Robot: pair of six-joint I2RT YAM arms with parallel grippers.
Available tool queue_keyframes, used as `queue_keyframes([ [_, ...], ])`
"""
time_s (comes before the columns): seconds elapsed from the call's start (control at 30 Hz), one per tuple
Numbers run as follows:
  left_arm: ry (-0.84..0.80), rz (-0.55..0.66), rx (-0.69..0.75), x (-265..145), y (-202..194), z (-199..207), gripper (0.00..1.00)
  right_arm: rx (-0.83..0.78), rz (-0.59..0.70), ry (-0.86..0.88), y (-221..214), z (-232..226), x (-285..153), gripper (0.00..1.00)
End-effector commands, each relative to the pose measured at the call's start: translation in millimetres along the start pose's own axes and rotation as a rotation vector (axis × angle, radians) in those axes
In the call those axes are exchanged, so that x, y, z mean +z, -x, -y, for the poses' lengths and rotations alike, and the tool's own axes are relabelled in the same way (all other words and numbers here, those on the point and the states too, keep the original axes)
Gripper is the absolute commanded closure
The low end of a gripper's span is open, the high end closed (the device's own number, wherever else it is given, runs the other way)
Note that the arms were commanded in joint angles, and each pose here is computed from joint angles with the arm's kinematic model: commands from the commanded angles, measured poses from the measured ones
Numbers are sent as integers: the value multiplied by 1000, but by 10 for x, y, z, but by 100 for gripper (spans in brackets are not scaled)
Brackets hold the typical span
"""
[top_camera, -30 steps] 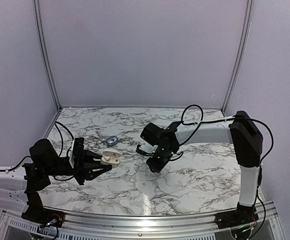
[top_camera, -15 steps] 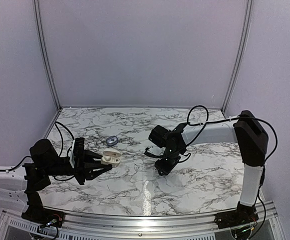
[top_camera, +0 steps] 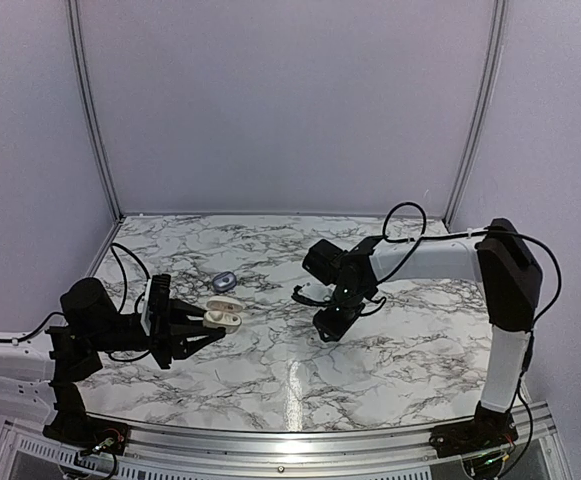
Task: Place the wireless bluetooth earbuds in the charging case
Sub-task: Adjust the right earbud at the center of the board.
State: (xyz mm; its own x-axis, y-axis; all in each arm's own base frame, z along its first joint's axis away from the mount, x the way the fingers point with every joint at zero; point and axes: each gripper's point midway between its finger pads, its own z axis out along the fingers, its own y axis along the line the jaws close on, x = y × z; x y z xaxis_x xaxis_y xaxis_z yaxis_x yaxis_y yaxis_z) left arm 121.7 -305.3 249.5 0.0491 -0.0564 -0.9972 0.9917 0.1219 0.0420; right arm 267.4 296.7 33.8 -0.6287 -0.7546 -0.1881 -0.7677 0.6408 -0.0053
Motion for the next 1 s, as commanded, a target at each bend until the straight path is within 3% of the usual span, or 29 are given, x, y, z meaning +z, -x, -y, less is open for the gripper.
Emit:
queue_keyframes([
  [0.0,-2,17,8,41,120,-32,100,-71,52,25,240,-265,-321,57],
  [0.57,-17,15,-15,36,105,-3,100,-171,-56,-101,438,-362,-30,58],
  [0.97,-14,12,-16,57,109,-21,100,-159,-117,-111,240,-312,131,72],
])
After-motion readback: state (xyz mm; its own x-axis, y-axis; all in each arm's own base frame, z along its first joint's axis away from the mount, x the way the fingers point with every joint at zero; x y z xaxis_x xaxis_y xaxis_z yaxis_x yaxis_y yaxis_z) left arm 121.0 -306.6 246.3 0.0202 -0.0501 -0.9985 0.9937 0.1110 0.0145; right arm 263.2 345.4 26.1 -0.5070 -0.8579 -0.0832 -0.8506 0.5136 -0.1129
